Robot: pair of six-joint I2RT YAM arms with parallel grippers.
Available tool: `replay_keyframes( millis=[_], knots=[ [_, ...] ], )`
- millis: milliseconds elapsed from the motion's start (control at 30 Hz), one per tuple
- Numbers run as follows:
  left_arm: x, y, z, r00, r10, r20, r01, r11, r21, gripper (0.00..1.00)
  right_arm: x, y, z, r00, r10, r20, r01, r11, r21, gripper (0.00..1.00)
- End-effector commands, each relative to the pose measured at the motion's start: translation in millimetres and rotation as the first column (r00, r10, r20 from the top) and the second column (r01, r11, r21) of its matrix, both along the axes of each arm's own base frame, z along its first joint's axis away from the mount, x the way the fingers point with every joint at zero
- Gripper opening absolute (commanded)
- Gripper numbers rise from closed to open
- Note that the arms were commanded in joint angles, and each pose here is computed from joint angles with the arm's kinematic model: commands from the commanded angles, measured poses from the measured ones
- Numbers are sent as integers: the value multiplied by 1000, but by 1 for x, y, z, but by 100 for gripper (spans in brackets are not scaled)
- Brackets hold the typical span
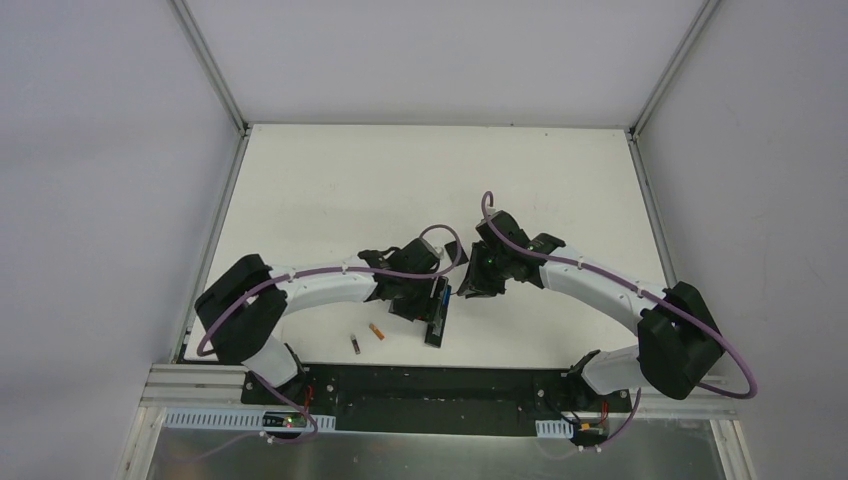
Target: Unload the batteries from the remote control
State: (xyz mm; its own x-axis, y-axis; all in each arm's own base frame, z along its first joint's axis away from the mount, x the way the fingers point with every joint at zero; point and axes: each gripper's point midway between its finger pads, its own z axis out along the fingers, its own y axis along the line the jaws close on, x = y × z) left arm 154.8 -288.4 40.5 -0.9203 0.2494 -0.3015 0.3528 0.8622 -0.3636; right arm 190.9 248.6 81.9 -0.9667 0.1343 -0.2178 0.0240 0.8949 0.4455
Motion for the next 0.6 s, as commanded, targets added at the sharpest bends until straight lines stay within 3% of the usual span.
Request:
replay_keyframes(
  millis=[0,300,467,567],
  knots=[
    [-5,-12,-10,999,15,-41,-16,1000,-9,62,3,-3,-2,1000,-20,-10,20,1000,-20,0],
    [-9,-22,-18,997,5,-76,-8,999,-32,44,1,-3,-4,1000,-17,-16,16,1000,-23,0],
    [-13,-28,-21,995,-3,-104,-3,998,-56,30,1,-4,-5,1000,-17,-19,16,1000,-22,0],
    [-14,-26,-24,994,-6,-112,1,999,-51,16,0,-3,-6,1000,-14,-22,14,1000,-19,0]
  ],
)
